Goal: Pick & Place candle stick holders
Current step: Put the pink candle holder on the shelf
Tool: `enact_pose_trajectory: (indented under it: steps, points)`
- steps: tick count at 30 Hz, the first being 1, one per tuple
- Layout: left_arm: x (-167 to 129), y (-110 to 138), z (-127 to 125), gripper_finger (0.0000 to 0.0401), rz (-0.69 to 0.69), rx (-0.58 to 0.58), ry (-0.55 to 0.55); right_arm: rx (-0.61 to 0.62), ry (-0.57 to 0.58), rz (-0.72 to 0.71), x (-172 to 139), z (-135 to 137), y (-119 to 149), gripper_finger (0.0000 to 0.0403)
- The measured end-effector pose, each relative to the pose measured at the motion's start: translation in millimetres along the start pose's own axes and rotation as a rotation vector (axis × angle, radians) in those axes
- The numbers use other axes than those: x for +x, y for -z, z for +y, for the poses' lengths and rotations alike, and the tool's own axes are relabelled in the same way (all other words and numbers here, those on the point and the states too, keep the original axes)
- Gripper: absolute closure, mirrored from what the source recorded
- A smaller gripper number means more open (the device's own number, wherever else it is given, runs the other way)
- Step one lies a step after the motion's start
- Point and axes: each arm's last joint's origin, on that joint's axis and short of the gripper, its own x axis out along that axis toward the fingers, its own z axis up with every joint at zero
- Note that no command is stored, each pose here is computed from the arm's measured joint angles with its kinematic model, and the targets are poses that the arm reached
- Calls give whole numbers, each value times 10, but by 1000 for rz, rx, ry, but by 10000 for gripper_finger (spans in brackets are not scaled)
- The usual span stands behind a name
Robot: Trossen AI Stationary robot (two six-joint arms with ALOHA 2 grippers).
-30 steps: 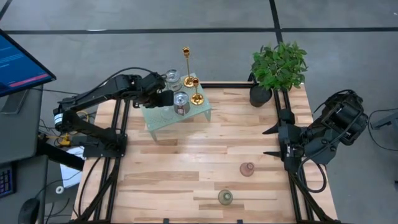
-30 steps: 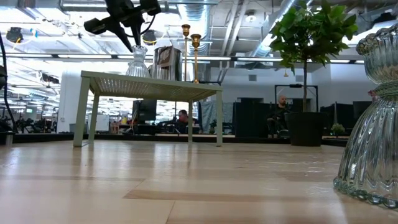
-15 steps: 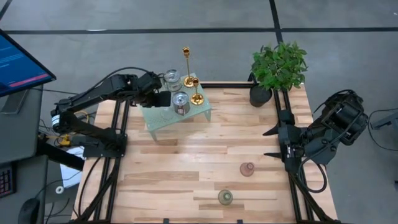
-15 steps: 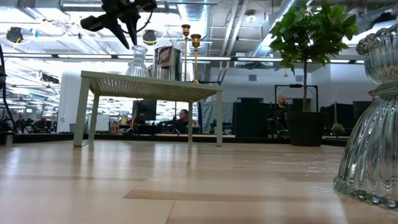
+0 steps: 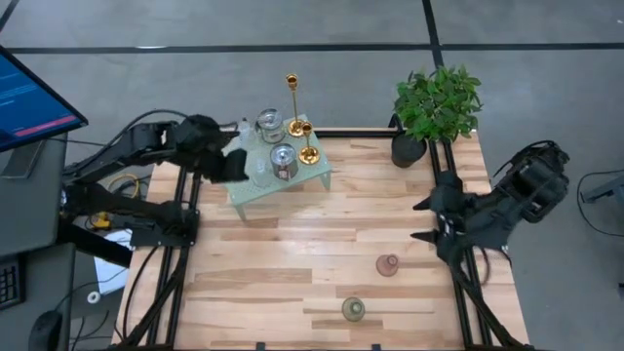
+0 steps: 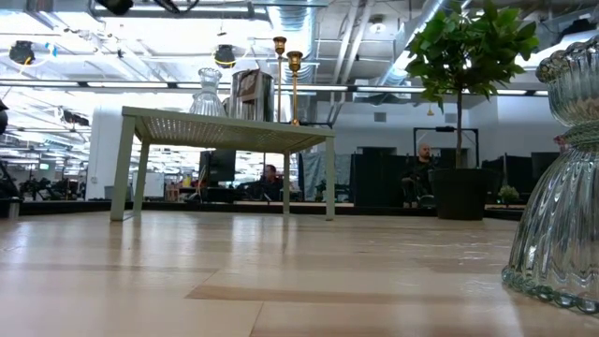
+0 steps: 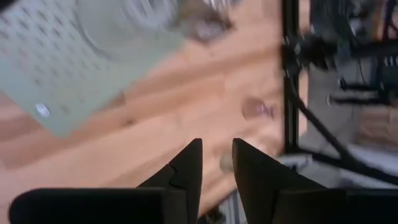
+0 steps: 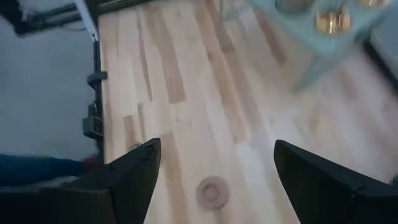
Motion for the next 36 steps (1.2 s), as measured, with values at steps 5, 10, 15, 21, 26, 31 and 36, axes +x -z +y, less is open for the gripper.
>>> enact_pose_trajectory:
  steps: [5,10,15,21,26,31,36]
  points:
    - [-79,159,-14,337,54,62,40,209,79,219,457,-105,85,114]
    - [-85,247,-37,367,72,157,47,265,206,529,1047,-249,427,132]
    - [-88,301,-50,384,108,231,62,294,160,641,1544,-323,683,133]
    - [-143,331,-32,389,125,265,88,304,72,597,1848,-335,810,133]
    - [-174,334,-18,390,125,270,99,303,126,627,1928,-388,938,133]
    - [-175,334,-18,390,124,293,101,273,51,578,2063,-362,991,132]
    - [-175,334,-18,390,124,292,101,281,40,578,2144,-402,1044,132]
